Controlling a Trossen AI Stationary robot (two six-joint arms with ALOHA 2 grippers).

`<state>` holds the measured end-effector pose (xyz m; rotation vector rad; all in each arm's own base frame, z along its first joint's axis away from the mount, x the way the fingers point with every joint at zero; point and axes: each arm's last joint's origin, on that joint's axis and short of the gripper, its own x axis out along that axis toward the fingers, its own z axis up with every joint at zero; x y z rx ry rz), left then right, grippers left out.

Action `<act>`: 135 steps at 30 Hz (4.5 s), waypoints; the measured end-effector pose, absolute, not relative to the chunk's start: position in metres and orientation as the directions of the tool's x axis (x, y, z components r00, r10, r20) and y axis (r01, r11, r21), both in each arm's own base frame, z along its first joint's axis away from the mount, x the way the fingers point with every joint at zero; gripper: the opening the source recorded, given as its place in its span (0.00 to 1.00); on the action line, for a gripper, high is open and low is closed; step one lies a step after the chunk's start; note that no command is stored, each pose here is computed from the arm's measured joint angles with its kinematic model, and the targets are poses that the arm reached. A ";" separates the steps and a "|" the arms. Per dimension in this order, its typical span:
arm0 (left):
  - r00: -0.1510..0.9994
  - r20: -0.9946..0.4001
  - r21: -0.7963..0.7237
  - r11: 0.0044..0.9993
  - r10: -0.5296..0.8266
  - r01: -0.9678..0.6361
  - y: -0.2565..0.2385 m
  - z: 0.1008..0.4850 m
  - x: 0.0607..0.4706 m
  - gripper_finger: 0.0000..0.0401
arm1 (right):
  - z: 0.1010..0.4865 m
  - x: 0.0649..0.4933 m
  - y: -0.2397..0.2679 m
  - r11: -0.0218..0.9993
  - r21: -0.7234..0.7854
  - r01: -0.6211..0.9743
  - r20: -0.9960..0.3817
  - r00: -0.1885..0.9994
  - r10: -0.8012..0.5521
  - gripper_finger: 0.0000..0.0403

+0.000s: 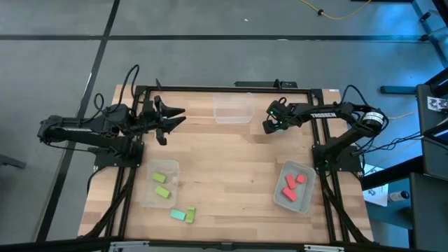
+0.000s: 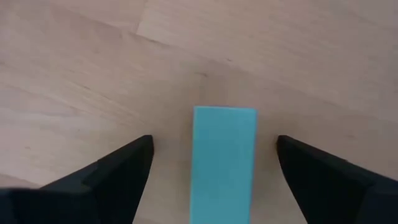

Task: Sort & place blocks by color
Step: Put the top right blue block into the top transparent bin

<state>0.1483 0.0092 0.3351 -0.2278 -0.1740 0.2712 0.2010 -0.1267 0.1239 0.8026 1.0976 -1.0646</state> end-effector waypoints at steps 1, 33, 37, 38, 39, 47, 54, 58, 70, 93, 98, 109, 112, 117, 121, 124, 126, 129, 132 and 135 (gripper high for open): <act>0.949 0.139 -0.245 0.938 0.284 -0.245 0.009 0.335 0.148 0.37 | 0.124 0.201 -0.127 0.312 0.006 0.950 -0.959 0.093 -0.266 0.84; 0.942 0.123 -0.210 0.936 0.313 -0.283 0.010 0.333 0.151 0.37 | 0.236 0.212 -0.036 0.811 0.562 0.162 -0.219 0.975 -0.044 0.32; 0.947 0.100 -0.203 0.938 0.306 -0.282 0.010 0.330 0.157 0.37 | 0.260 0.222 -0.022 0.862 0.500 0.081 -0.148 0.989 -0.008 0.32; 0.948 0.093 -0.200 0.939 0.303 -0.280 0.010 0.329 0.158 0.37 | 0.263 0.224 -0.020 0.872 0.485 0.071 -0.140 0.990 -0.003 0.32; 0.950 0.087 -0.198 0.940 0.300 -0.279 0.010 0.328 0.160 0.37 | 0.266 0.225 -0.019 0.877 0.476 0.066 -0.133 0.991 -0.002 0.32; 0.966 0.075 -0.222 0.949 0.248 -0.226 0.008 0.326 0.163 0.37 | 0.277 0.227 -0.018 0.891 0.452 0.040 -0.060 0.998 -0.014 0.32; 0.965 0.091 -0.251 0.943 0.246 -0.217 0.008 0.327 0.163 0.37 | 0.285 0.227 -0.018 0.904 0.427 0.000 0.017 1.000 -0.008 0.32; 0.966 0.100 -0.281 0.938 0.239 -0.203 0.008 0.328 0.163 0.37 | 0.286 0.227 -0.017 0.908 0.419 -0.007 0.032 0.999 -0.007 0.32; 0.969 0.100 -0.277 0.942 0.224 -0.189 0.008 0.328 0.163 0.37 | 0.284 0.227 -0.016 0.937 0.348 -0.001 0.006 1.000 -0.001 0.32; 0.965 0.086 -0.284 0.934 0.249 -0.215 0.008 0.318 0.194 0.37 | 0.296 0.276 -0.010 0.975 0.224 0.002 -0.040 0.999 0.007 0.32; 0.976 0.079 -0.374 0.913 0.205 -0.161 0.007 0.310 0.212 0.38 | 0.310 0.297 -0.010 0.983 0.181 -0.024 -0.058 0.998 0.035 0.32; 0.990 0.073 -0.364 0.927 0.123 -0.088 0.005 0.311 0.253 0.51 | 0.306 0.319 -0.010 0.981 0.189 -0.048 -0.103 0.992 0.068 0.32; 0.993 0.055 -0.327 0.942 0.102 -0.079 0.005 0.313 0.271 0.53 | 0.306 0.319 -0.010 0.981 0.186 -0.049 -0.098 0.993 0.068 0.32; 0.995 0.031 -0.319 0.945 0.095 -0.080 0.006 0.312 0.291 0.54 | 0.306 0.319 -0.010 0.982 0.184 -0.050 -0.103 0.992 0.069 0.32; 0.995 0.029 -0.309 0.948 0.092 -0.078 0.006 0.312 0.297 0.54 | 0.306 0.318 -0.009 0.979 0.186 -0.078 -0.106 0.989 0.099 0.32; 0.998 0.031 -0.239 0.970 0.058 -0.049 0.004 0.313 0.297 0.54 | 0.306 0.318 -0.009 0.980 0.181 -0.083 -0.106 0.989 0.103 0.32; 0.998 0.037 -0.210 0.977 0.052 -0.043 0.002 0.314 0.296 0.53 | 0.306 0.319 -0.009 0.980 0.179 -0.086 -0.100 0.989 0.105 0.32; 0.997 0.037 -0.189 0.980 0.066 -0.058 0.000 0.315 0.296 0.52 | 0.306 0.319 -0.009 0.980 0.179 -0.089 -0.100 0.989 0.108 0.32; 0.996 0.041 -0.171 0.983 0.077 -0.069 0.001 0.316 0.295 0.48 | 0.307 0.319 -0.009 0.980 0.179 -0.088 -0.094 0.990 0.106 0.32; 0.996 0.034 -0.169 0.983 0.083 -0.076 0.001 0.315 0.295 0.37 | 0.306 0.319 -0.009 0.980 0.183 -0.081 -0.101 0.990 0.101 0.32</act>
